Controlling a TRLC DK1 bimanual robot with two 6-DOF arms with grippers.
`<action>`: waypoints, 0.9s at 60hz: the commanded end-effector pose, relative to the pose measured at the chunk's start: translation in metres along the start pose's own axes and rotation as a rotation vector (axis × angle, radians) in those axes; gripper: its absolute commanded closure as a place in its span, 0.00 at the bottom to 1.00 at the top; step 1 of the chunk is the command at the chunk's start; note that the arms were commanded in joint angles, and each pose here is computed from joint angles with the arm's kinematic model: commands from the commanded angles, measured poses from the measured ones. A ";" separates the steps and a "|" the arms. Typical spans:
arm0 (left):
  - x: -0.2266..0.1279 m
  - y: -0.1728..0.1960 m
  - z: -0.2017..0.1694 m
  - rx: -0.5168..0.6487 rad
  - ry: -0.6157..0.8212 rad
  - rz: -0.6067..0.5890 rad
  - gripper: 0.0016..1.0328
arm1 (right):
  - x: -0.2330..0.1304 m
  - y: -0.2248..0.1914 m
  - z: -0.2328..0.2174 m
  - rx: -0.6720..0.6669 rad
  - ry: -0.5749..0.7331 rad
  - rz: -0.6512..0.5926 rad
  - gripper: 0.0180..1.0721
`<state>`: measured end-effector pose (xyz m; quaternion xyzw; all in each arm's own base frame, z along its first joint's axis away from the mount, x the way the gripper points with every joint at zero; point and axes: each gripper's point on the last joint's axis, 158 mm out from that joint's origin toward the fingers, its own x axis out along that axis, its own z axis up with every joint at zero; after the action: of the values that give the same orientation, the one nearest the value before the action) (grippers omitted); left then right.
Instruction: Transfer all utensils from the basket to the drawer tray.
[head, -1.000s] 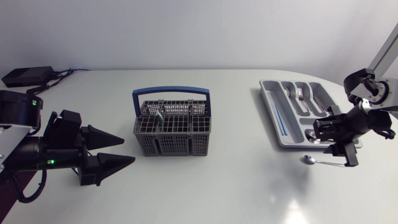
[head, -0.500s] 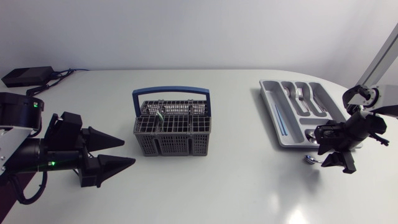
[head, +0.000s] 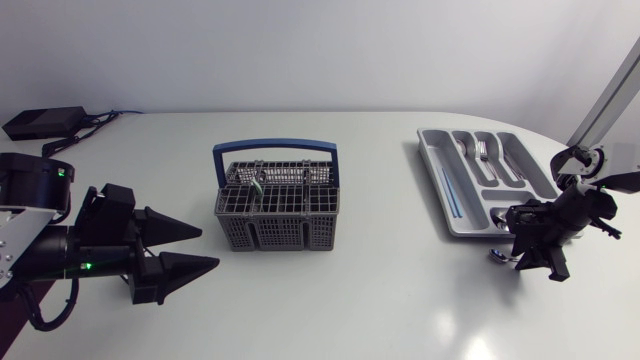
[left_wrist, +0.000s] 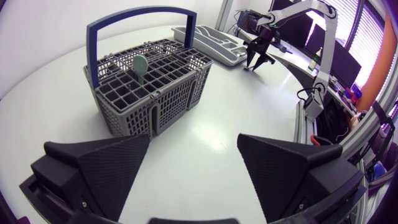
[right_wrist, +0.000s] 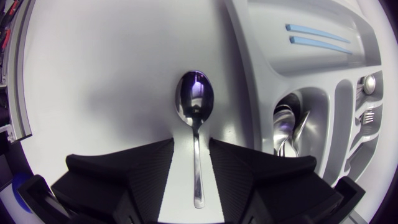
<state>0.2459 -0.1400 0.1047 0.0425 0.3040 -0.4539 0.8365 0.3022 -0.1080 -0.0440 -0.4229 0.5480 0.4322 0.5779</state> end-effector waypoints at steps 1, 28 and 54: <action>0.006 -0.005 -0.011 -0.016 0.019 -0.027 0.04 | 0.010 0.003 -0.004 0.023 -0.004 0.037 0.76; 0.007 -0.007 -0.011 -0.017 0.021 -0.033 0.04 | -0.035 0.005 0.000 0.027 -0.024 0.028 0.95; 0.007 -0.009 -0.012 -0.018 0.023 -0.036 0.04 | -0.081 -0.072 -0.016 0.012 -0.025 -0.165 0.95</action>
<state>0.2432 -0.1442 0.1034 0.0441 0.3058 -0.4612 0.8318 0.3584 -0.1396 0.0522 -0.4576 0.5058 0.3759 0.6272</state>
